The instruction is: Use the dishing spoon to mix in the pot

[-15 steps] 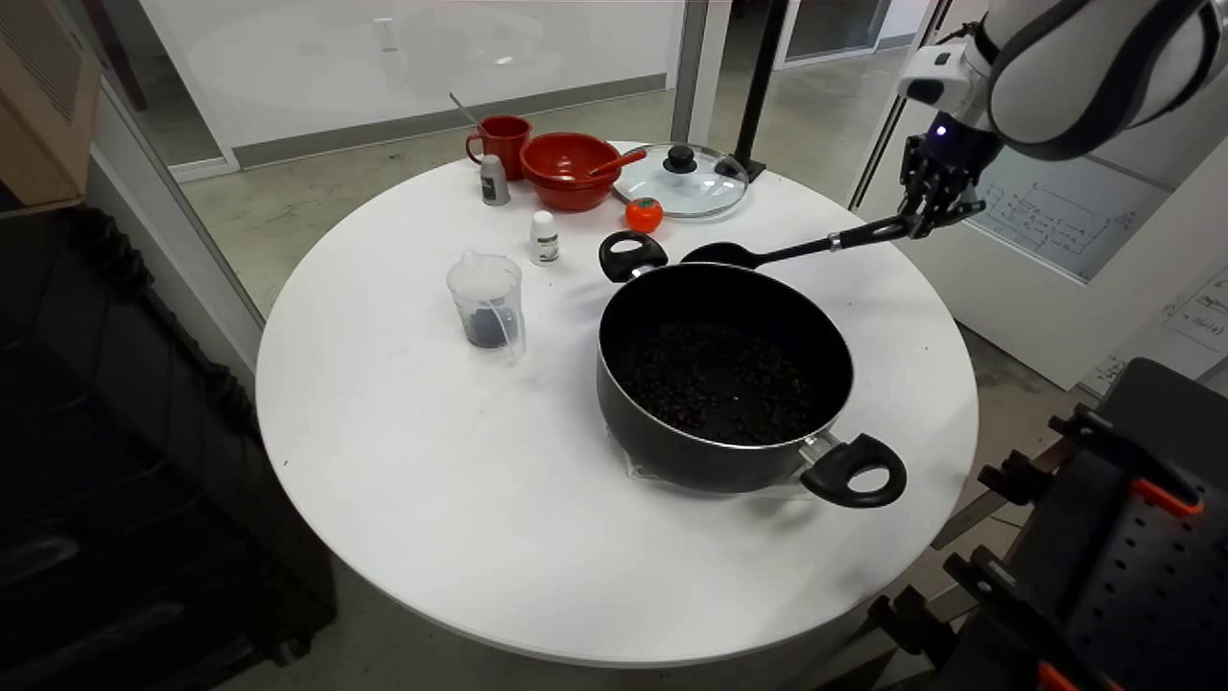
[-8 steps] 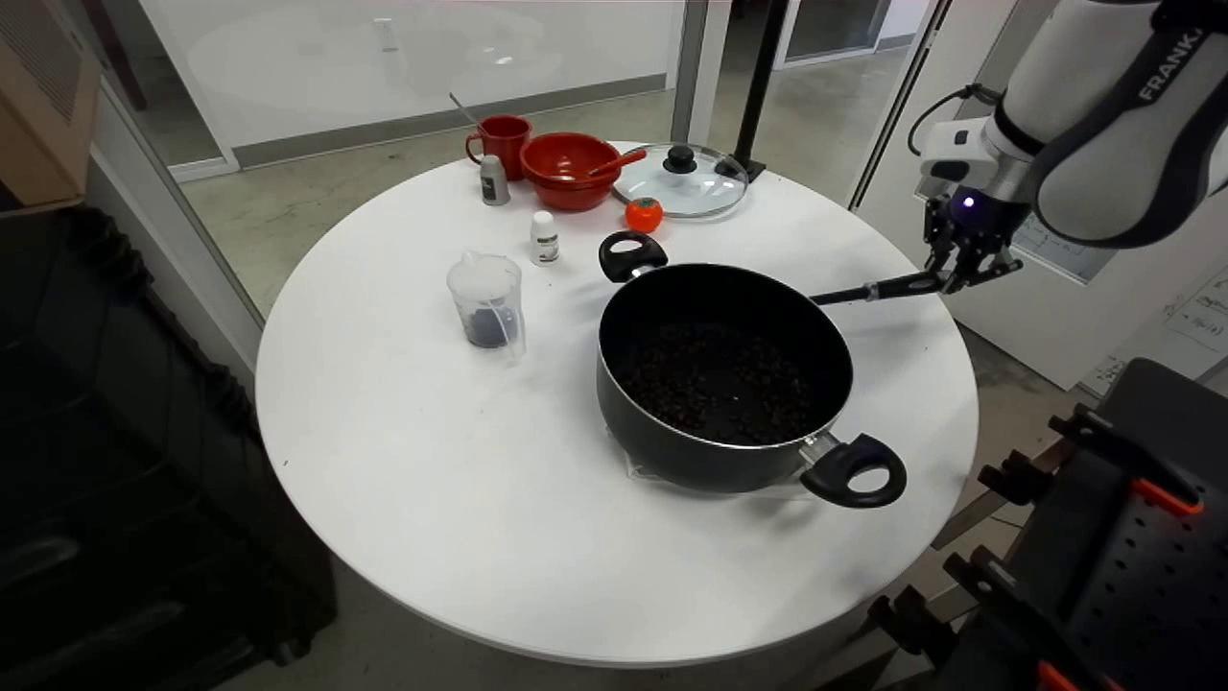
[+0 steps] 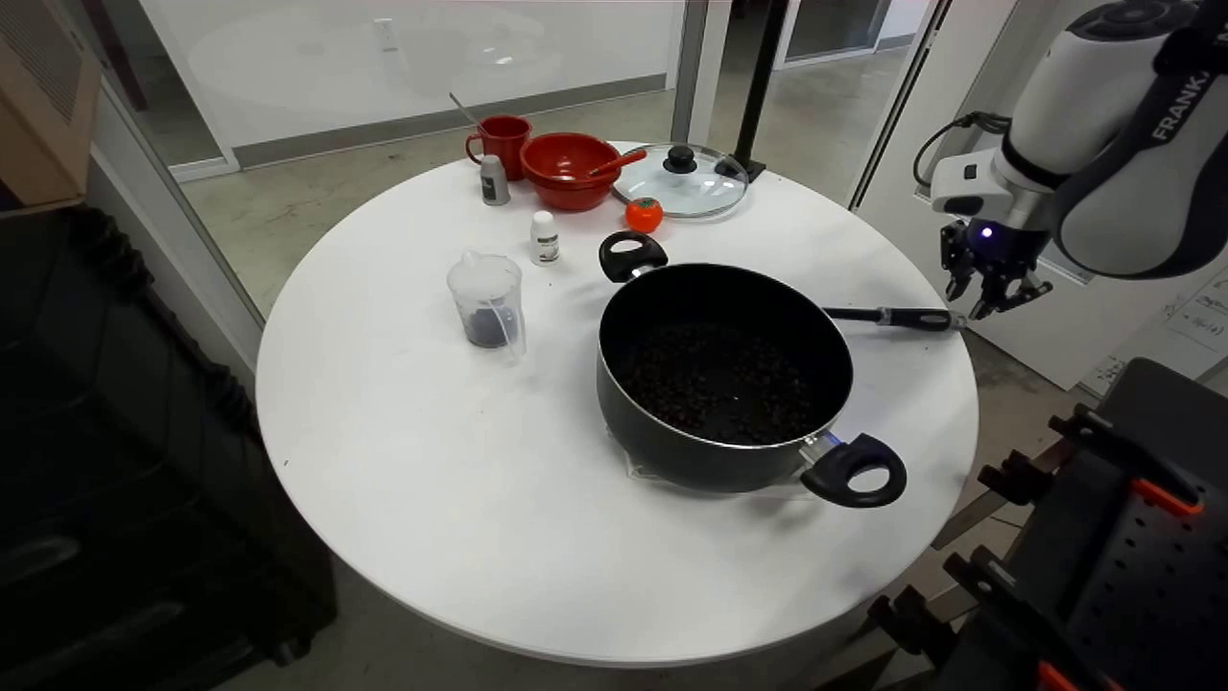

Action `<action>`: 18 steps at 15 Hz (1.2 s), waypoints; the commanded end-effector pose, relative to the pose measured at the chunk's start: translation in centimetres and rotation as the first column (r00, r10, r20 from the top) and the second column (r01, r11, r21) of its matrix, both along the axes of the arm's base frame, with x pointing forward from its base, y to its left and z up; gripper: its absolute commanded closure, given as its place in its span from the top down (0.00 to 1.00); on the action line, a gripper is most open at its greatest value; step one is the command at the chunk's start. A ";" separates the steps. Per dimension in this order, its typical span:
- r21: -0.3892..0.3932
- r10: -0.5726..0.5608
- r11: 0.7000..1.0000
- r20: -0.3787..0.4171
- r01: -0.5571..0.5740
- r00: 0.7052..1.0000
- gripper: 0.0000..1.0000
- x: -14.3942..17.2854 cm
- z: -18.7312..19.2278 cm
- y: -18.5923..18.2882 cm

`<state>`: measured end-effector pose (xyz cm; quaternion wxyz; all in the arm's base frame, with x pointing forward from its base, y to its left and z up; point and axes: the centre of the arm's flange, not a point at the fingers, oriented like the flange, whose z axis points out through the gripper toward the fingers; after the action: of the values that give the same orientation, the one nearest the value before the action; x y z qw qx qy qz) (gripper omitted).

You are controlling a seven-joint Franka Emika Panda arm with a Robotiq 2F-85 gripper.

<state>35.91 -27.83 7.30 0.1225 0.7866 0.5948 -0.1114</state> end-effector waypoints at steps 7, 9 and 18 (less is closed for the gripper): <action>-0.035 0.057 0.998 -0.060 -0.060 0.997 1.00 -0.2 2.9 3.0; -0.020 0.043 0.999 -0.065 -0.045 0.997 1.00 0.3 5.8 4.4; -0.027 -0.072 0.997 -0.012 0.071 0.997 1.00 5.4 18.7 10.8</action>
<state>40.75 -19.38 20.11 0.1040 0.7819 0.5977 -0.1438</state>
